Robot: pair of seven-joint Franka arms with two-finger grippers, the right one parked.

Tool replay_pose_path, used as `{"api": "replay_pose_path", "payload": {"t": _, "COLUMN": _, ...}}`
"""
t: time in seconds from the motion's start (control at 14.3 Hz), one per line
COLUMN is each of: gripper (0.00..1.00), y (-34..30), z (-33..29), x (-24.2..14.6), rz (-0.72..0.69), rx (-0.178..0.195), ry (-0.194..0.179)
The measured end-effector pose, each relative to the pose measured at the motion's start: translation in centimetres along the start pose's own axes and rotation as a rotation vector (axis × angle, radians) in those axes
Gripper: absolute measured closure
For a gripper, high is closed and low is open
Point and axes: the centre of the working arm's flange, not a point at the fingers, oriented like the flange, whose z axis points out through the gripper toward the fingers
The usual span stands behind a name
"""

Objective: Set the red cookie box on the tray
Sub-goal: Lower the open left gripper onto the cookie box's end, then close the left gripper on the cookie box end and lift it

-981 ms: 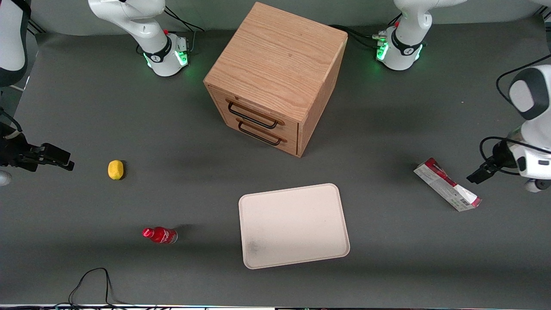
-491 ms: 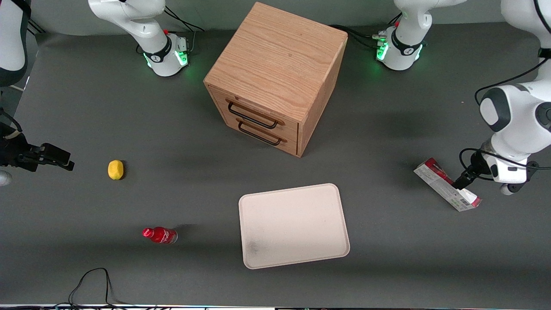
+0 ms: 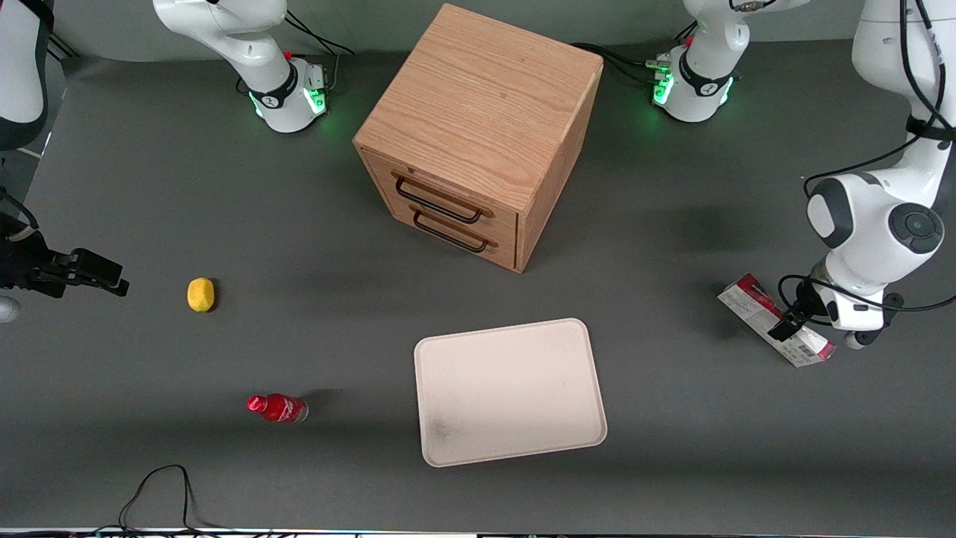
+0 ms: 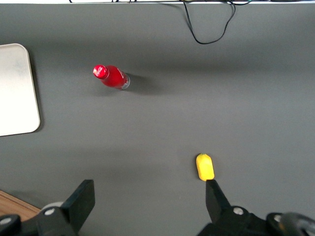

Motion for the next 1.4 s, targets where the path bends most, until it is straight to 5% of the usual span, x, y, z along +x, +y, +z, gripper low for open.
{"api": "replay_pose_path", "payload": {"t": 0.42, "gripper": 0.05, "y": -0.3, "z": 1.6, "x": -0.3, "rz": -0.005, "rx": 0.012, "ry": -0.015}}
{"api": "replay_pose_path", "payload": {"t": 0.98, "gripper": 0.9, "y": -0.2, "z": 1.6, "x": -0.2, "rz": -0.005, "rx": 0.012, "ry": -0.015}}
{"api": "replay_pose_path", "payload": {"t": 1.4, "gripper": 0.96, "y": 1.2, "z": -1.2, "x": 1.1, "rz": 0.003, "rx": 0.043, "ry": -0.061}}
